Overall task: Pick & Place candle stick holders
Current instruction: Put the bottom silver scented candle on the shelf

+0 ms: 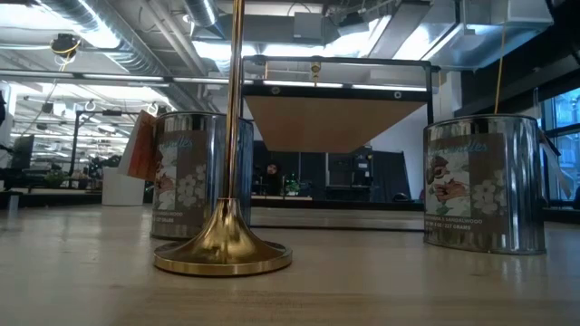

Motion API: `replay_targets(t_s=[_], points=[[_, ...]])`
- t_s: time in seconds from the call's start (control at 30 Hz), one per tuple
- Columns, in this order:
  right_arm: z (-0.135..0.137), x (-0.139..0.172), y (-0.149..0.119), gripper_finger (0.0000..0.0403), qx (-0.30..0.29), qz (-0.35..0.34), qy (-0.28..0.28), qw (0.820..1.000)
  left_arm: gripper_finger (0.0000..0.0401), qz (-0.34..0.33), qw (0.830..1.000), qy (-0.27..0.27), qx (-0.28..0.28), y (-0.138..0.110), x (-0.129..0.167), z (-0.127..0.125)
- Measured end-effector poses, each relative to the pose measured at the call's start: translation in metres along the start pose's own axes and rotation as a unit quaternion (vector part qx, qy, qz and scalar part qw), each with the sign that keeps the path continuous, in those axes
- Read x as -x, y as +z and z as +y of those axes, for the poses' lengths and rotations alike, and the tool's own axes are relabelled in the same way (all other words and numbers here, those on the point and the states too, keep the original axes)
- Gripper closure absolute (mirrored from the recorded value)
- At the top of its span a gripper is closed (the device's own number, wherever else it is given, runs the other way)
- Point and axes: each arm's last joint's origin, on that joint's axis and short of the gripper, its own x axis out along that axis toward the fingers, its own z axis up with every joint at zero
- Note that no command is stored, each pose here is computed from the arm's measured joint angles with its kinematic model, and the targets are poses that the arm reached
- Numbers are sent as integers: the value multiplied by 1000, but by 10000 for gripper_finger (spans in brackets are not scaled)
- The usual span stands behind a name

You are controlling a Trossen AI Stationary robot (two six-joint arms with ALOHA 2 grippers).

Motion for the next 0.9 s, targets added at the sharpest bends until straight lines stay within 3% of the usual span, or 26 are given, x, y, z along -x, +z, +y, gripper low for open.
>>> replay_targets(t_s=[0.5,0.9], points=[[-7,29,88,55,47,-32,30,998,270,-10,998,54,7,0,8,10],[-32,55,177,55,64,-73,40,994,270,-2,999,47,7,-1,8,10]])
